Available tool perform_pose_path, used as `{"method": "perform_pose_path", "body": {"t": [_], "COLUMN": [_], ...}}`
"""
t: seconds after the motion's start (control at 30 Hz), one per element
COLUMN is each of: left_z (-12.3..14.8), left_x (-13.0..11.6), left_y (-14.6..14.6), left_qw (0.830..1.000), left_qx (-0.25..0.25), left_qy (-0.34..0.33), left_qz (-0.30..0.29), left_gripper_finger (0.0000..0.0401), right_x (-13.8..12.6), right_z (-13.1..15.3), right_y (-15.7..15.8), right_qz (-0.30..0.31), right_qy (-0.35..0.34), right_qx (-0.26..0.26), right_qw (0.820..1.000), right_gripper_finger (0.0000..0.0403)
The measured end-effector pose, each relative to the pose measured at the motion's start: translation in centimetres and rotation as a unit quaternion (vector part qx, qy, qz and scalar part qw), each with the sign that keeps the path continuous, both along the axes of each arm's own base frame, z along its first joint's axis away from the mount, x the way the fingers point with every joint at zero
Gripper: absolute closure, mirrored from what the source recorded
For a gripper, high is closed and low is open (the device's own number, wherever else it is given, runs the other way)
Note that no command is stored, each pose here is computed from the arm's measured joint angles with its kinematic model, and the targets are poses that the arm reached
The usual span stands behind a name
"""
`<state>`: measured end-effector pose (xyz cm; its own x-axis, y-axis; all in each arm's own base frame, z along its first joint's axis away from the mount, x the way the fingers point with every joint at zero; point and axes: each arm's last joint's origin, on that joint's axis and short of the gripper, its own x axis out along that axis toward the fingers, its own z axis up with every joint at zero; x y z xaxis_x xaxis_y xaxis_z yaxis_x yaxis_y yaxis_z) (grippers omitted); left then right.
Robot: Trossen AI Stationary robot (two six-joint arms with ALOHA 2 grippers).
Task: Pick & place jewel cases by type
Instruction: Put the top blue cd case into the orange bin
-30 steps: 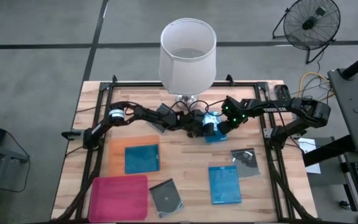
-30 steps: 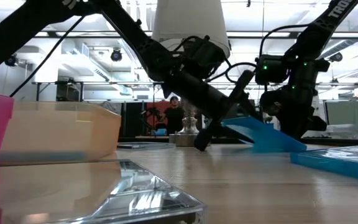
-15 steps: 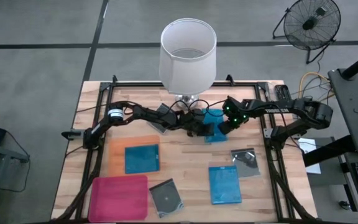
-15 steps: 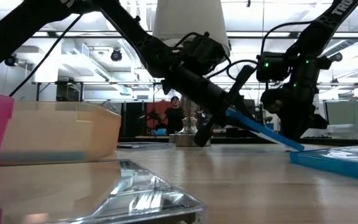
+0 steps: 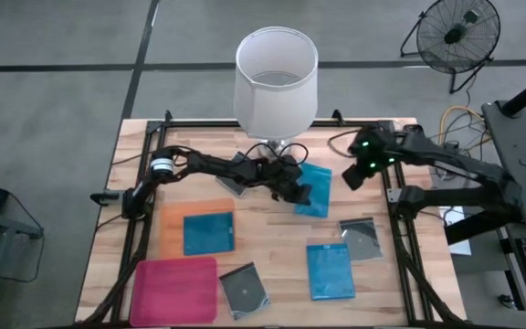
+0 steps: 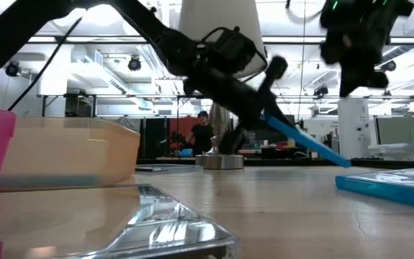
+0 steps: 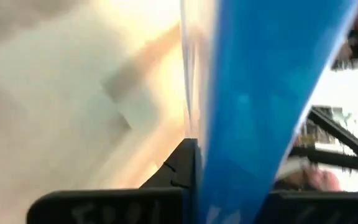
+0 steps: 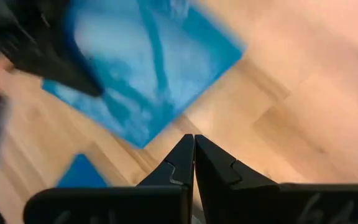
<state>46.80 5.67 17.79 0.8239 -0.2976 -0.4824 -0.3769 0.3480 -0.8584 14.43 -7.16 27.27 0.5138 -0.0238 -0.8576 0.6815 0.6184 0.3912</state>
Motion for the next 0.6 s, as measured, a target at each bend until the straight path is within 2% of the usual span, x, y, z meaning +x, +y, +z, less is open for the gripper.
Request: {"method": "perform_pose_path", "body": {"t": [0.13,0.3,0.43,0.6], "left_z": [2.9,7.7,11.2,13.7], "left_x": [-1.0,-3.4,-6.8,-12.3], "left_y": [-0.7,-1.5,-2.2,-3.0], "left_qw": [0.999,0.991,0.979,0.961], "left_qx": [0.003,0.021,0.046,0.073], "left_qy": [-0.013,-0.045,-0.036,0.037], "left_qz": [-0.051,-0.126,-0.197,-0.264], "left_gripper_finger": [0.0401,0.0401,0.0401,0.0401], "right_x": [-1.2,-1.6,-1.2,-0.6], "right_z": [2.7,3.9,3.9,3.5], "right_y": [0.5,0.7,0.5,0.3], "right_qz": [-0.034,-0.038,-0.036,-0.032], "right_qy": [-0.051,-0.076,-0.073,-0.059], "right_qx": [-0.035,-0.048,-0.045,-0.037], "right_qw": [0.997,0.995,0.996,0.997], "right_gripper_finger": [0.0394,0.0394,0.0394,0.0394]}}
